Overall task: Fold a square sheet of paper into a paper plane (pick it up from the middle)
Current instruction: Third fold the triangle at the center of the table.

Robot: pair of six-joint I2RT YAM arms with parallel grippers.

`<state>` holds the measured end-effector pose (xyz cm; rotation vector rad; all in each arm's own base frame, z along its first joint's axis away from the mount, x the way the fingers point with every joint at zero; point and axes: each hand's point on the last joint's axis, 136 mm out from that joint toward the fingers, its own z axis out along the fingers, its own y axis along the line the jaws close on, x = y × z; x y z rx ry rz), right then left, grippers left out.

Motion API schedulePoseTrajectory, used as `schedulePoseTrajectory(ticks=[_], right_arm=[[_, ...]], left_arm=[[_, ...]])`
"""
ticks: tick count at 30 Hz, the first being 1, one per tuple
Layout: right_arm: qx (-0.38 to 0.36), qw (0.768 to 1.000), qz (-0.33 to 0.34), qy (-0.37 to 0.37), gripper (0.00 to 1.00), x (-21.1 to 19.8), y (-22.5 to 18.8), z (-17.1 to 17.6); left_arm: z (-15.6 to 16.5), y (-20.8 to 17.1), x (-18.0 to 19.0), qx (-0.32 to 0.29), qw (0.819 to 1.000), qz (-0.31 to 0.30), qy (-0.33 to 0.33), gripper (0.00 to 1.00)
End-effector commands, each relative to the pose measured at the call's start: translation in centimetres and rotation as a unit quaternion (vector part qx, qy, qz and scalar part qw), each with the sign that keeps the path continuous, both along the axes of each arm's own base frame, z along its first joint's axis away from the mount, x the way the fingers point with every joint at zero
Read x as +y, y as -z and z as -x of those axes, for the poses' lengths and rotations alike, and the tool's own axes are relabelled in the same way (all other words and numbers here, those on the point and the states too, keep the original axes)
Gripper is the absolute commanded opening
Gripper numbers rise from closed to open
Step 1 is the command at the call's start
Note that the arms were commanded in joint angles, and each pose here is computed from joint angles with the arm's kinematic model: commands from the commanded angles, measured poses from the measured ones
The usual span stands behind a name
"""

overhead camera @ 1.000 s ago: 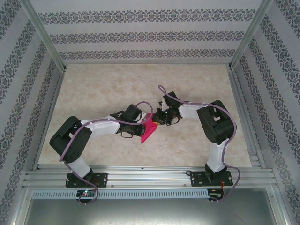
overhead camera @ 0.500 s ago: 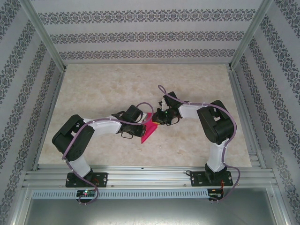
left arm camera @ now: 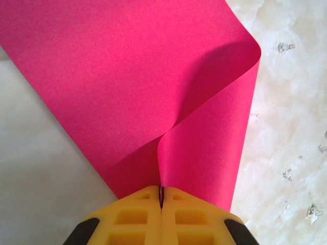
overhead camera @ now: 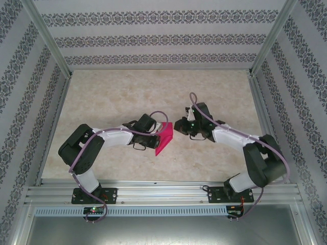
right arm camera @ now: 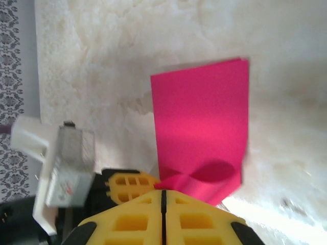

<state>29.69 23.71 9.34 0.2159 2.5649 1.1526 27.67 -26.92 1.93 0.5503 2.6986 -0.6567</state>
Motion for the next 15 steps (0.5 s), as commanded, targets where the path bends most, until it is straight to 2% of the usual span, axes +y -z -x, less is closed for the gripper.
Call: schedulePoseTrajectory(ticks=[1, 7, 15], right_arm=[[-0.001, 1.000, -0.023, 0.015, 0.07, 0.3, 0.9, 1.8], [-0.009, 1.000, -0.023, 0.015, 0.05, 1.4, 1.5, 4.7], [0.011, 0.998, -0.058, -0.023, 0.00, 6.4, 2.5, 5.9]], left_arm=[[-0.2, 1.2, 0.4, 0.012, 1.000, -0.007, -0.004, 0.02], [-0.5, 1.7, 0.1, 0.026, 0.999, 0.011, -0.022, 0.02], [-0.4, 2.4, 0.4, 0.035, 0.999, 0.008, -0.028, 0.02]])
